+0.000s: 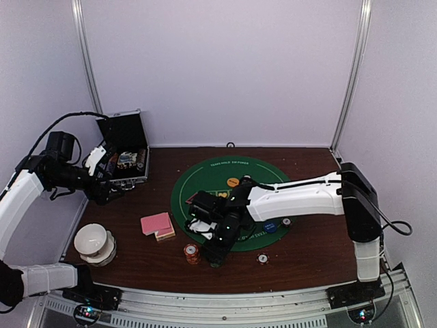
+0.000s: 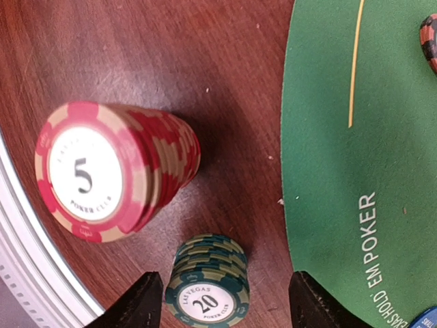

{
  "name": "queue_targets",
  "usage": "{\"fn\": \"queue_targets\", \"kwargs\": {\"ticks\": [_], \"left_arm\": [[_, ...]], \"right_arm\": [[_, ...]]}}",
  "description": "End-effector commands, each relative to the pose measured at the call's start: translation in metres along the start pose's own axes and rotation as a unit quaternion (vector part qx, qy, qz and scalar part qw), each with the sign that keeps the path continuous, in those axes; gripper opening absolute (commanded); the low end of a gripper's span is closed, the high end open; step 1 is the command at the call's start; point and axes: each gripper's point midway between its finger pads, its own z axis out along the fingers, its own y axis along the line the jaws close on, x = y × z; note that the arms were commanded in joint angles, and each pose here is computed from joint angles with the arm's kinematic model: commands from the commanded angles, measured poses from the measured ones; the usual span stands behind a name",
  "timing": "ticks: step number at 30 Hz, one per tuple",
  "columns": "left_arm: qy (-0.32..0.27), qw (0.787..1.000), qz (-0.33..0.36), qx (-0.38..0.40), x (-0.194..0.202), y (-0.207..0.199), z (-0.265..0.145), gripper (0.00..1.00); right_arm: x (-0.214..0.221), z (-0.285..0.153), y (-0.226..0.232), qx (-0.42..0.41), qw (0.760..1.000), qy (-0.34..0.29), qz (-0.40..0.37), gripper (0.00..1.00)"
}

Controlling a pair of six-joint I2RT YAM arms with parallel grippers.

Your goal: Distribute texas hold em gaming equipment

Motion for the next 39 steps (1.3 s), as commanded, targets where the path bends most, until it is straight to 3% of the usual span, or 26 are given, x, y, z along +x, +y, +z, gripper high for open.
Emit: {"fn": "queue_targets", "kwargs": {"ticks": [1,7,14,39], "left_arm": [[-0.025,0.999,0.022,-0.003,-0.0154,-0.0022,-0.0094,0.98],[-0.026,0.999,0.024,-0.005,-0.0156,-0.0023,-0.0104,0.98],[-0.026,0.999,0.024,-0.006,-0.0155,-0.0029,-0.0114,0.97],[-0.031,0.999,0.032,-0.009,-0.0176,-0.0038,-0.0146,0.97]], "right_arm": [[0.0072,-0.0008,0.0087,-0.007,1.0,0.006,-0.013,0.68],[0.0097,-0.0003,0.0109,-0.009,1.0,0.009,-0.016,0.69],[0.0109,0.0022,0.0125,-0.012,1.0,0.01,-0.016,0.6],[0.0133,0.0066,0.0138,-0.016,1.0,0.014,-0.012,0.47]]}}
